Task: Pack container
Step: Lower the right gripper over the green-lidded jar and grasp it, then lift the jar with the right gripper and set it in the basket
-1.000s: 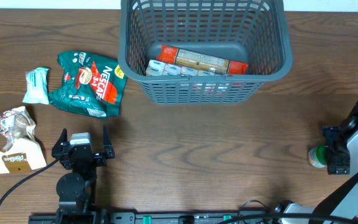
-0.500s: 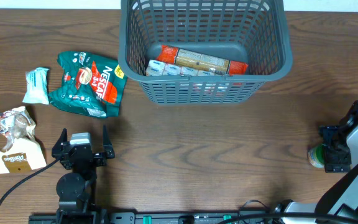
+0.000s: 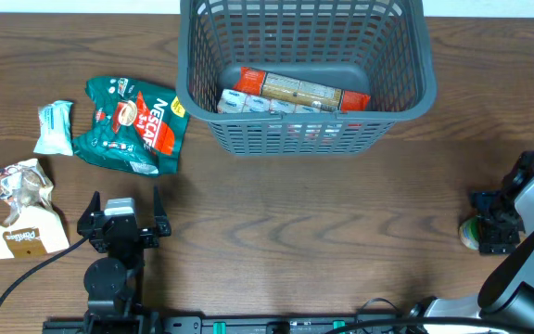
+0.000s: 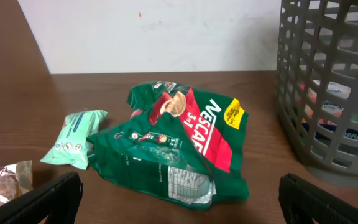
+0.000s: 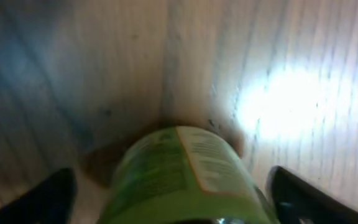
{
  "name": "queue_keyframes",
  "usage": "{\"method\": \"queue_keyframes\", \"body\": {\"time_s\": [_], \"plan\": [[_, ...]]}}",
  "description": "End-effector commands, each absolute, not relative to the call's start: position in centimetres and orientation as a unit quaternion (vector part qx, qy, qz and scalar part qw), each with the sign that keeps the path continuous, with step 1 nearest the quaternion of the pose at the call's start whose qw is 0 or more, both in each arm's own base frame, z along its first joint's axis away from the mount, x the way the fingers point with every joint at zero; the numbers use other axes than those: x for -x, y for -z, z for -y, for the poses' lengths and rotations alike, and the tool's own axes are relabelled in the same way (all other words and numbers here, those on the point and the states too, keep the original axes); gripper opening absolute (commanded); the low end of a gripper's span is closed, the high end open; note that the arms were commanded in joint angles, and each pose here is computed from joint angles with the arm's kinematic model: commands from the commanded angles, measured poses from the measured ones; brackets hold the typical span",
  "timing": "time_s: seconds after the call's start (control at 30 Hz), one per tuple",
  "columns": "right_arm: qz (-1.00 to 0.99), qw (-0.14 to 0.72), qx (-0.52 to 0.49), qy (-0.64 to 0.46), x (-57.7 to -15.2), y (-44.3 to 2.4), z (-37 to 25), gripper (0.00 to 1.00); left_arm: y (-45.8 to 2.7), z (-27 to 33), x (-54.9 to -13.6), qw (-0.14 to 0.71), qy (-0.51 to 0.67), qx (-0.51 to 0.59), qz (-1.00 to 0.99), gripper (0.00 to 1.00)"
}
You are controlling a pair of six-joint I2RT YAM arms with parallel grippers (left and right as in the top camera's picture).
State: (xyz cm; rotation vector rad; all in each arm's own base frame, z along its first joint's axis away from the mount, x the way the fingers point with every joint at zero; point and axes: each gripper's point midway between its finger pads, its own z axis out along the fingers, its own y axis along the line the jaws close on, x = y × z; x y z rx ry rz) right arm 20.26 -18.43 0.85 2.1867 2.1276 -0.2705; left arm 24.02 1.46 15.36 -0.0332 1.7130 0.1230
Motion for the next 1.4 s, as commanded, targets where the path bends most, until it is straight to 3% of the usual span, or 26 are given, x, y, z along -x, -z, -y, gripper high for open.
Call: {"method": "queue_keyframes", "body": {"time_s": [0.0,0.03,0.07,0.17,0.4,0.57,0.83,1.03,1.2,1.37], "plan": [[-0.690,0.025,-0.717,0.096,-19.7,0.0,18.4,0.49,-13.8,-1.6,-24.0,0.639,-0.063,0.009,-0.767,0.99],[-0.690,0.026,-0.717,0.095,-19.7,0.0,18.5,0.36,-13.8,-1.6,-24.0,0.639,-0.063,0.009,-0.767,0.99],[-0.690,0.027,-0.717,0.095,-19.7,0.0,18.5,0.12,-13.8,-1.6,-24.0,0.639,-0.063,0.009,-0.767,0.98],[-0.691,0.027,-0.717,0.093,-19.8,0.1,18.4,0.01,-13.8,-1.6,-24.0,0.639,-0.063,0.009,-0.767,0.99],[-0.716,0.030,-0.694,0.069,-20.6,-0.3,17.8,0.01,-13.8,-1.6,-24.0,0.639,-0.063,0.009,-0.767,0.98],[-0.755,0.110,-0.644,0.058,-24.1,-4.2,18.7,0.01,-13.8,-1.6,-24.0,0.639,-0.063,0.009,-0.767,0.99],[-0.790,0.354,-0.499,0.047,-32.6,-22.7,19.8,0.02,-13.8,-1.6,-24.0,0.639,-0.063,0.009,-0.767,0.98],[-0.790,0.506,-0.346,0.029,-35.8,-37.2,14.5,0.01,-13.8,-1.6,-24.0,0.639,-0.063,0.009,-0.767,0.99],[-0.799,0.568,-0.197,-0.006,-37.7,-43.6,6.4,0.02,-13.8,-1.6,-24.0,0.639,-0.063,0.009,-0.767,0.98],[-0.808,0.580,-0.106,-0.018,-39.2,-45.0,-0.5,0.02,-13.8,-1.6,-24.0,0.639,-0.063,0.009,-0.767,0.99]]}}
